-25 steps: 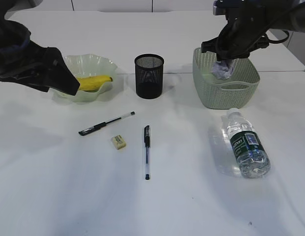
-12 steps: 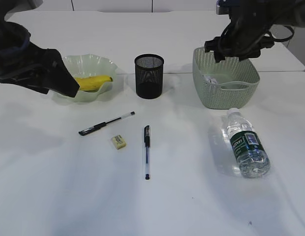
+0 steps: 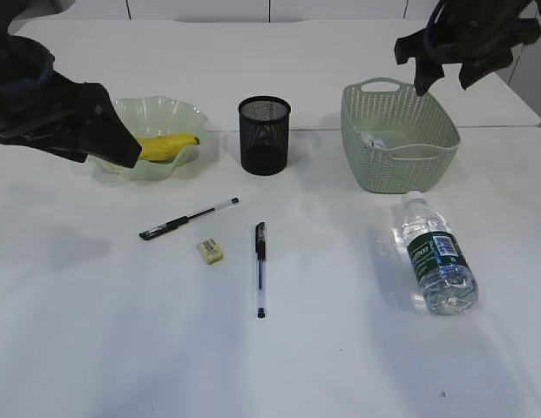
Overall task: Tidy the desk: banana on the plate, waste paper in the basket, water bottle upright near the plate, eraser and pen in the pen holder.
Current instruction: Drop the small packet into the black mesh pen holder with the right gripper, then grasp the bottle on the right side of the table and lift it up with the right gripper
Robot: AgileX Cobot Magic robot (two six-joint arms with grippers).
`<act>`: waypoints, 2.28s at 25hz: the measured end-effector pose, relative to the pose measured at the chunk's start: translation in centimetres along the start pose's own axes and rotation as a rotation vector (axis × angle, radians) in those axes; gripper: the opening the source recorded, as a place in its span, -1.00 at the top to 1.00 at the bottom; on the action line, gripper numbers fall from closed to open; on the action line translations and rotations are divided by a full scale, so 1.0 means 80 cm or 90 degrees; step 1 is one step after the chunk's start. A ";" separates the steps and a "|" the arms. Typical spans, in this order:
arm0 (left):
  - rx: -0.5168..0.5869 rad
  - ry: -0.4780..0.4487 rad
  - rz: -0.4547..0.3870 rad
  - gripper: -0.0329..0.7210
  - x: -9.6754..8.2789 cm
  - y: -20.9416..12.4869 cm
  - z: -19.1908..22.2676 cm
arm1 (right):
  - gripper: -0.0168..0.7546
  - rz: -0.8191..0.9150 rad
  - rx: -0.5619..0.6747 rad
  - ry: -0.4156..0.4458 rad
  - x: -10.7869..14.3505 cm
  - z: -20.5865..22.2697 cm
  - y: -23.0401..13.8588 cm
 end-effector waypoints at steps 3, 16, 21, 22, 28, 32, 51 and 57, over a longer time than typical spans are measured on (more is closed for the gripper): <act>0.001 0.002 -0.010 -0.47 0.001 0.000 0.001 | -0.22 -0.016 0.064 0.048 0.013 -0.008 -0.020; 0.048 0.086 -0.128 -0.47 0.079 -0.041 0.027 | -0.21 -0.034 0.116 0.100 0.027 -0.028 -0.050; 0.041 0.130 -0.178 -0.47 0.122 -0.043 0.017 | -0.21 -0.044 0.186 0.114 0.039 -0.005 -0.089; 0.040 0.137 -0.181 -0.47 0.126 -0.044 0.016 | -0.21 -0.046 0.195 0.115 0.040 -0.002 -0.093; 0.029 0.164 -0.170 -0.46 0.133 -0.043 0.008 | -0.21 -0.047 0.198 0.111 0.041 0.002 -0.098; 0.025 0.184 -0.169 -0.39 0.139 -0.042 0.006 | -0.27 -0.038 0.169 0.092 0.036 0.006 -0.090; -0.042 0.198 -0.114 -0.39 0.110 -0.030 -0.005 | -0.43 -0.020 0.218 0.111 0.061 0.095 -0.105; -0.042 0.198 -0.115 -0.56 0.110 -0.030 -0.005 | -0.43 -0.006 0.239 0.112 0.067 0.117 -0.113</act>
Point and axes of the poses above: a point on each arm's last joint axis where the gripper is mounted, z pointing out along that axis toward the gripper, x along the wrist's bending axis when the last joint is at zero, y = z × x, the point moved 6 cm from there along z, pointing out along that axis toward the gripper, and after that the axes turned 15 degrees about -z, right-handed, at the moved point
